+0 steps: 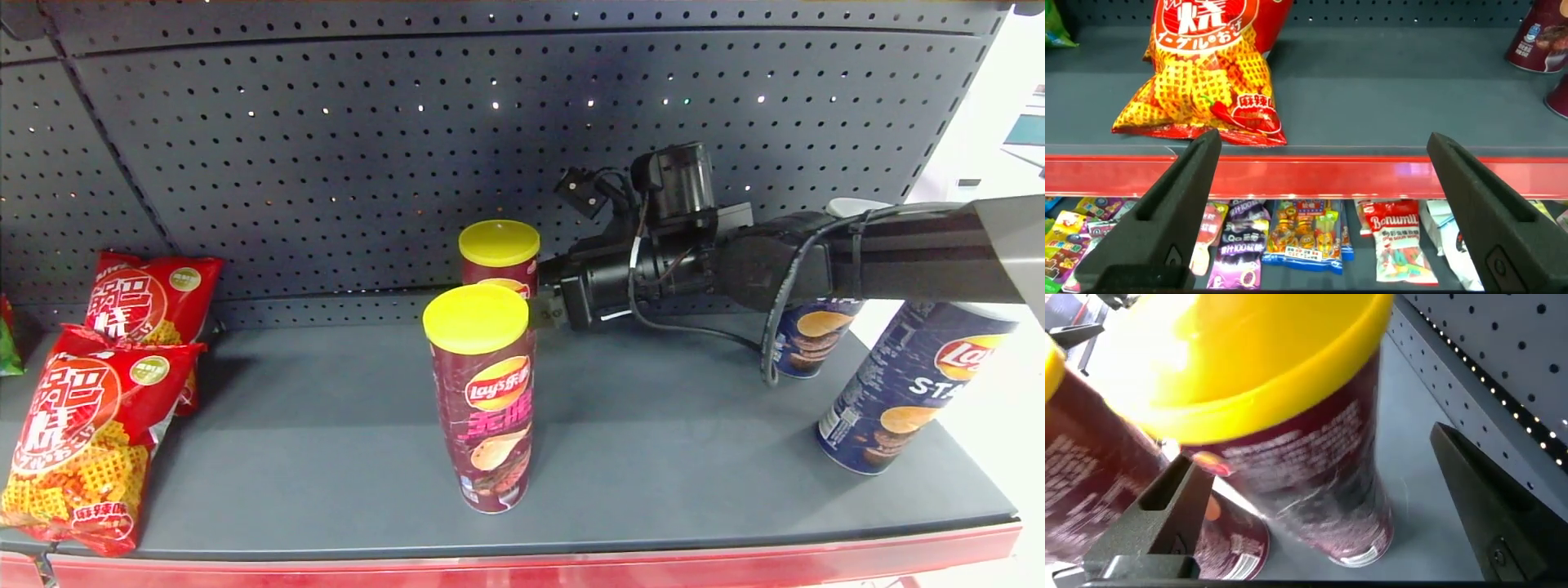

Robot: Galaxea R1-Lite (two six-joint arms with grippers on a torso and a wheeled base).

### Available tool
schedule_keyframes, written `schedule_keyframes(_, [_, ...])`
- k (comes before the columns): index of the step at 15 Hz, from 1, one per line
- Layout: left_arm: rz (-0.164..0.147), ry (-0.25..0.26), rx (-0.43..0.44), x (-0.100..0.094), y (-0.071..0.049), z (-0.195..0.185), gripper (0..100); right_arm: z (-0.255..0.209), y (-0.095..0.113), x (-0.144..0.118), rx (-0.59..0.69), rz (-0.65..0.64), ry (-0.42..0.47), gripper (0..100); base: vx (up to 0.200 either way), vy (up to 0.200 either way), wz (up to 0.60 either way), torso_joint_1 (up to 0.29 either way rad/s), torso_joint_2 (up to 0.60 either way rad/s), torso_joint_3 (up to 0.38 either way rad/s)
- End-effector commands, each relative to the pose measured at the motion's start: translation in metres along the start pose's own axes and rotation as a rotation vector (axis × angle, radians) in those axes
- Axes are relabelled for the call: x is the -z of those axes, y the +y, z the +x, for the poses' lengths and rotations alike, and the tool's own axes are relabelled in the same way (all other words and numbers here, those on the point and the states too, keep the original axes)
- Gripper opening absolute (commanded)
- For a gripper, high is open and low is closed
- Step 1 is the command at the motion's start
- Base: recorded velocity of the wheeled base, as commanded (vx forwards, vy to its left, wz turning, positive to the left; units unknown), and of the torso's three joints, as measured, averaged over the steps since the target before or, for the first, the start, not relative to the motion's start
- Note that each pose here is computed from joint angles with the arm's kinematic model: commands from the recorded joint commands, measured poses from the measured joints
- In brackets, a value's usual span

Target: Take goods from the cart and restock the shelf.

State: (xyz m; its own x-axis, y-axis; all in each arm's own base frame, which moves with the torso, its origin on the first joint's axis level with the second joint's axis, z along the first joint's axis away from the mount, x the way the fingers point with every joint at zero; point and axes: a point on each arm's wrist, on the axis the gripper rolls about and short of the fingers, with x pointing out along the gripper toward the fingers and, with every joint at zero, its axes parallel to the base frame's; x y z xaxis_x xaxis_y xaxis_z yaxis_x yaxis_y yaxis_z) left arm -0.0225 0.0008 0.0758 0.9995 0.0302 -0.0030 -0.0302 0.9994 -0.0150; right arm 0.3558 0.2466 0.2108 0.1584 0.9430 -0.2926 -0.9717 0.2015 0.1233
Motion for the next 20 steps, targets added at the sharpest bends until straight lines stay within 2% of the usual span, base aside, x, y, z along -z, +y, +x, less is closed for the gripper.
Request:
schedule_keyframes(1, [0.0, 0.002, 0.0, 0.0, 0.0, 0.0, 100, -0.012, 0.002, 0.002, 0.014, 0.003, 0.005, 100, 0.0, 0.0, 0.0, 0.0, 0.0, 0.0])
schedule_keyframes(8, [0.0, 0.002, -0.002, 0.0, 0.0, 0.0, 100, -0.042, 0.012, 0.012, 0.03, 0.023, 0.027, 100, 0.0, 0.0, 0.0, 0.0, 0.0, 0.0])
schedule_keyframes(20, [0.0, 0.002, 0.0, 0.0, 0.0, 0.0, 100, -0.084, 0.059, 0.019, 0.018, 0.02, 0.04, 100, 0.0, 0.0, 0.0, 0.0, 0.0, 0.0])
